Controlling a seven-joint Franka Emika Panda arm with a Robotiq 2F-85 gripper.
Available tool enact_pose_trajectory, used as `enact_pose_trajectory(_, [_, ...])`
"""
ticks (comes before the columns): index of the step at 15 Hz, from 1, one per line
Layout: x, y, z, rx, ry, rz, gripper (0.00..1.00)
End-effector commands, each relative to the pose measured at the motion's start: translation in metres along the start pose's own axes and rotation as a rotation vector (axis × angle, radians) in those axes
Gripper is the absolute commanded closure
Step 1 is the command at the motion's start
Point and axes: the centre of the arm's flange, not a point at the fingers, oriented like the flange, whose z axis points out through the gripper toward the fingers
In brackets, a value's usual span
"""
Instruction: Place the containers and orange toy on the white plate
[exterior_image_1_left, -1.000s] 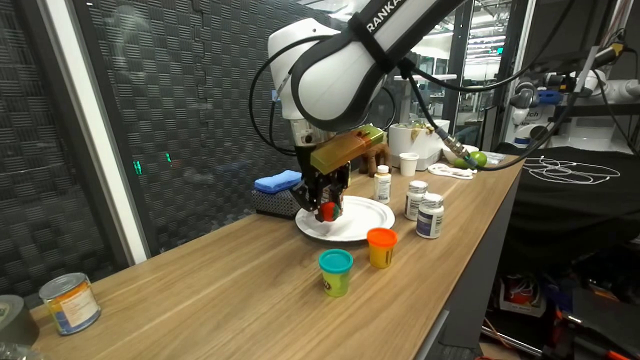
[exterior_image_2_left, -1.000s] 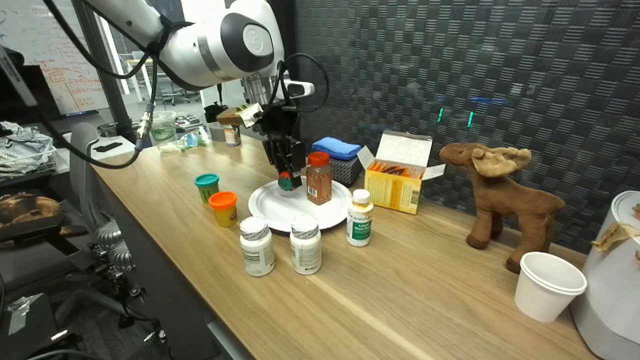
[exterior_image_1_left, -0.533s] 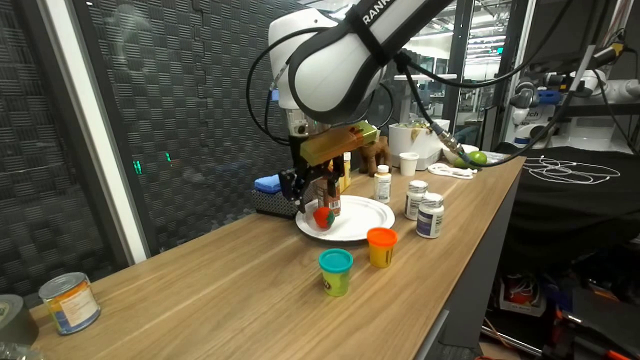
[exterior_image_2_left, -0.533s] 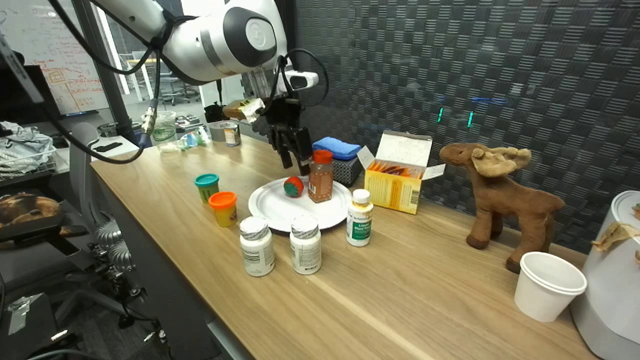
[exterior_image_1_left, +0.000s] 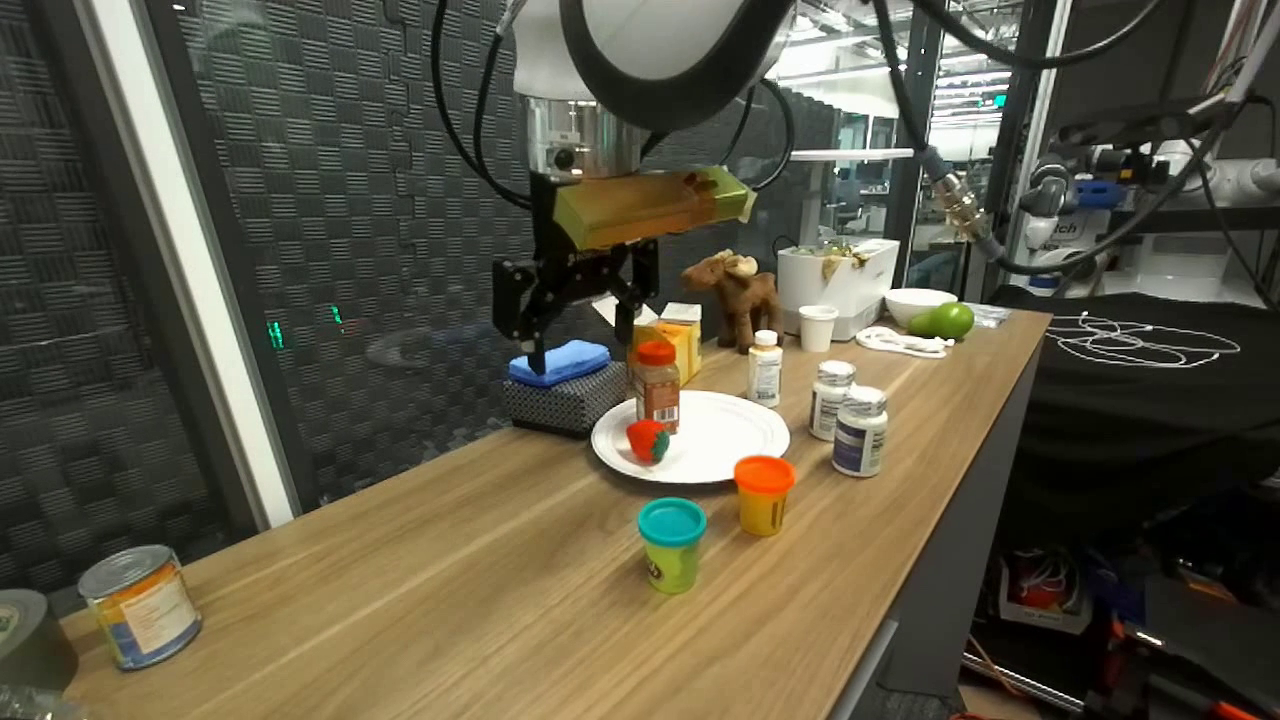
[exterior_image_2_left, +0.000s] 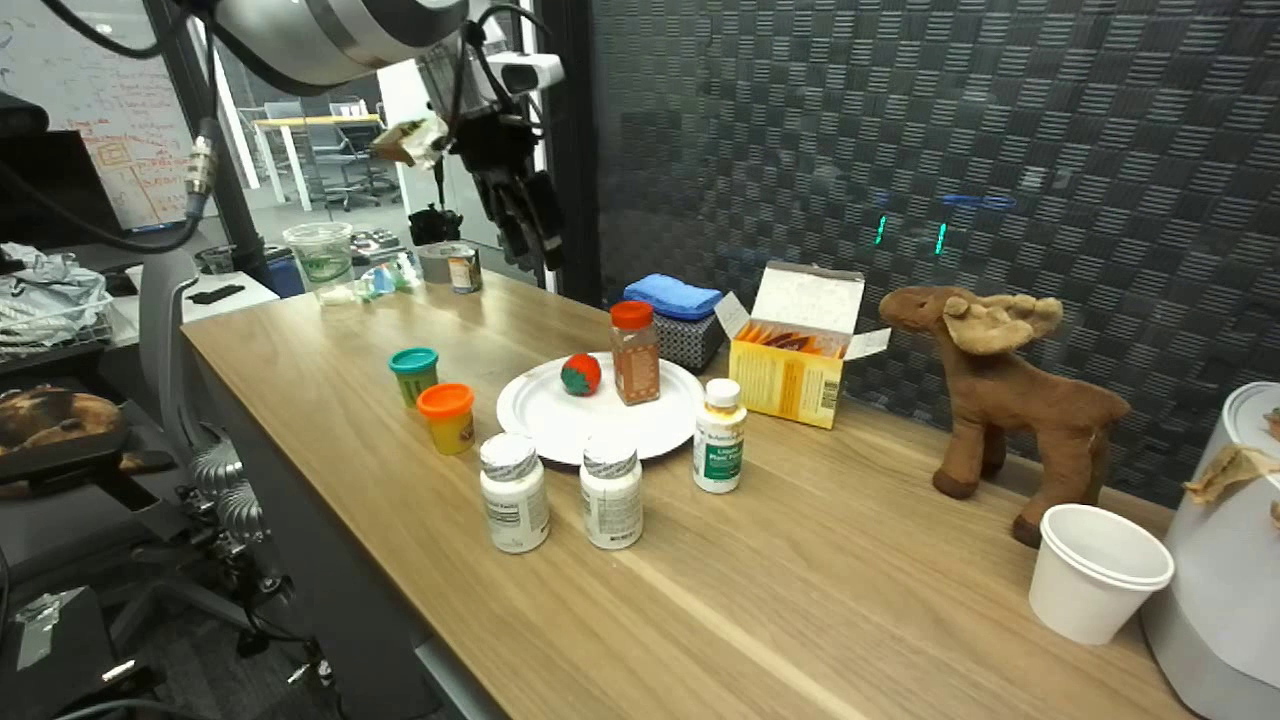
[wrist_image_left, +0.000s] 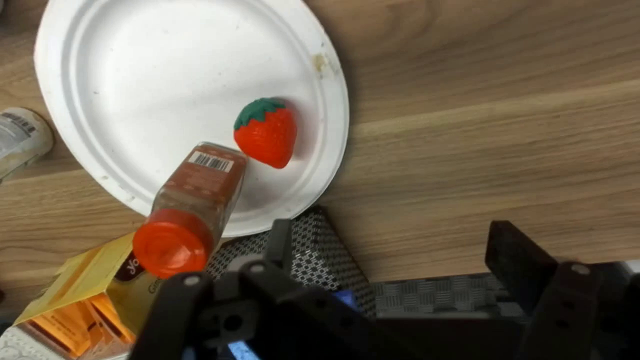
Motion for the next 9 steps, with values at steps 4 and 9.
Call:
enact_pose_trajectory(4, [-0.089,-0.020,-0.016,-0.005,-0.141,0.021,0.00])
enact_pose_trajectory(9, [-0.114,-0.022,0.008,0.041,-0.228,0.006,0.00])
